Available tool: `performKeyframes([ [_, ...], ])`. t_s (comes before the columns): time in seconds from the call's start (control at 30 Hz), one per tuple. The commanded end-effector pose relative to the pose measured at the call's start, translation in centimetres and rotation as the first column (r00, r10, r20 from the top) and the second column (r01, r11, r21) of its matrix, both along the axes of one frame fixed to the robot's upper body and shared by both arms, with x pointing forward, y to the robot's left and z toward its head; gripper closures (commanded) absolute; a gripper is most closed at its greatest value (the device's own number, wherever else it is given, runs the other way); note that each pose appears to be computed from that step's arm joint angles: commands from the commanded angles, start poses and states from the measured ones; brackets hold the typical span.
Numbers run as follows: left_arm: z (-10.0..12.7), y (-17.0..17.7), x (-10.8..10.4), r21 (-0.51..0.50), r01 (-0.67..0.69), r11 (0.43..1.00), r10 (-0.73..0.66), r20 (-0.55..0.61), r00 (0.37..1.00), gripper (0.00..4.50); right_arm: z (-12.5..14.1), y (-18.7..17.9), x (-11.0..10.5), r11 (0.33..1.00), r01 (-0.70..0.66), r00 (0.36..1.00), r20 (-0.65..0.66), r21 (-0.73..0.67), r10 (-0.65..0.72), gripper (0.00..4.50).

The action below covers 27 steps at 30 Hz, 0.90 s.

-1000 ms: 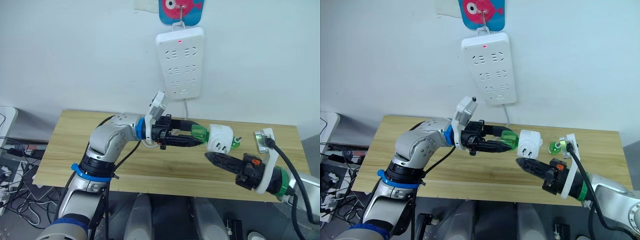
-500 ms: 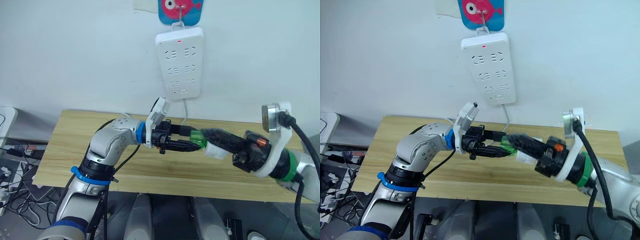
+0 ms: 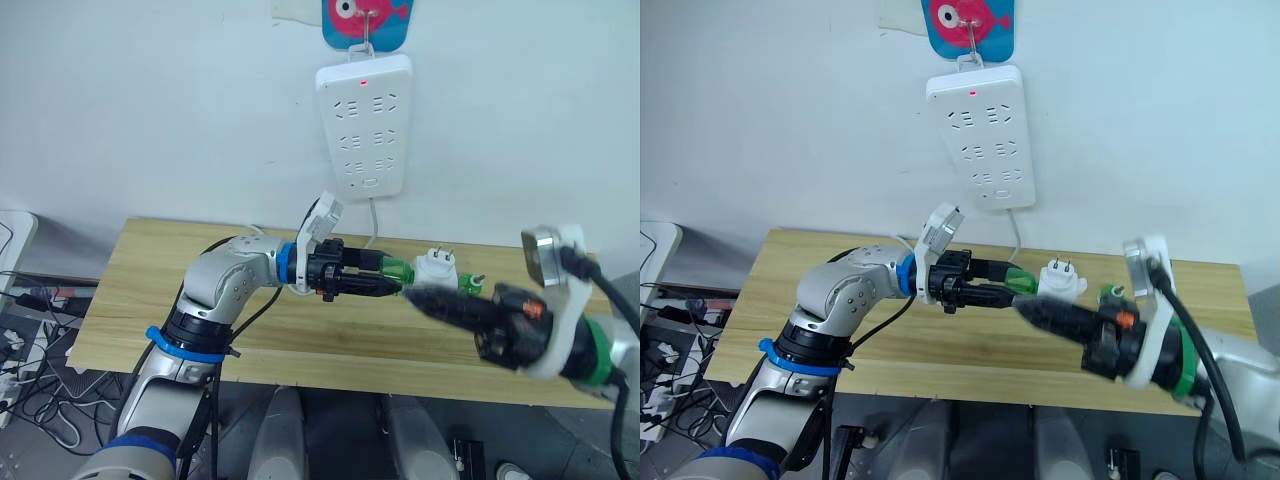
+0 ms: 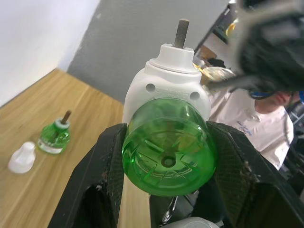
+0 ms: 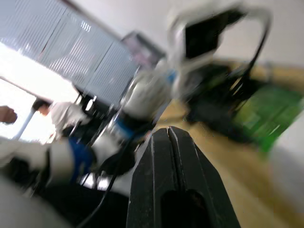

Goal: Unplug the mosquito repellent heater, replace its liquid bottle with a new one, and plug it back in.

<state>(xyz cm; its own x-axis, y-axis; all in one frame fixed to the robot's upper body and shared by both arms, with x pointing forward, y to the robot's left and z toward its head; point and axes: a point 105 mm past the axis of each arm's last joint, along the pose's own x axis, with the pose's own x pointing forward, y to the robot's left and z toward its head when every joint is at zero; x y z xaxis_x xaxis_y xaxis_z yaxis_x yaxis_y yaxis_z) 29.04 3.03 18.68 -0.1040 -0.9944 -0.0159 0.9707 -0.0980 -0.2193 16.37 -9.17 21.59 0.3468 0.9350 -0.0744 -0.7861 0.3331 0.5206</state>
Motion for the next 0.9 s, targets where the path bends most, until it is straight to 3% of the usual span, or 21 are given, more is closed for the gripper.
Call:
performKeyframes([
  [0.03,1.1,-0.1,-0.4,-0.037,0.035,0.999,-0.034,0.027,0.999,2.23,0.0,-1.2,-0.2,0.996,0.037,0.999,0.023,-0.086,-0.035,3.57],
  [0.2,1.3,-0.1,-0.9,-0.051,0.064,0.997,-0.065,-0.015,0.998,2.23,-0.6,-5.4,1.8,0.959,0.231,0.973,0.036,-0.166,-0.228,1.79],
  [0.37,1.8,0.0,-1.5,-0.063,0.106,0.992,-0.113,-0.130,0.985,2.23,-1.6,-8.1,1.7,0.940,0.301,0.952,-0.006,-0.162,-0.306,0.02],
  [0.6,2.5,0.9,-2.9,-0.062,0.213,0.975,-0.222,-0.289,0.931,2.23,-1.3,-7.4,0.9,0.968,0.232,0.970,-0.056,-0.097,-0.238,0.02],
  [0.9,2.9,0.9,-3.9,-0.072,0.267,0.961,-0.275,-0.355,0.893,2.23,-0.4,-5.0,1.1,0.989,0.147,0.988,-0.057,-0.002,-0.147,0.02],
])
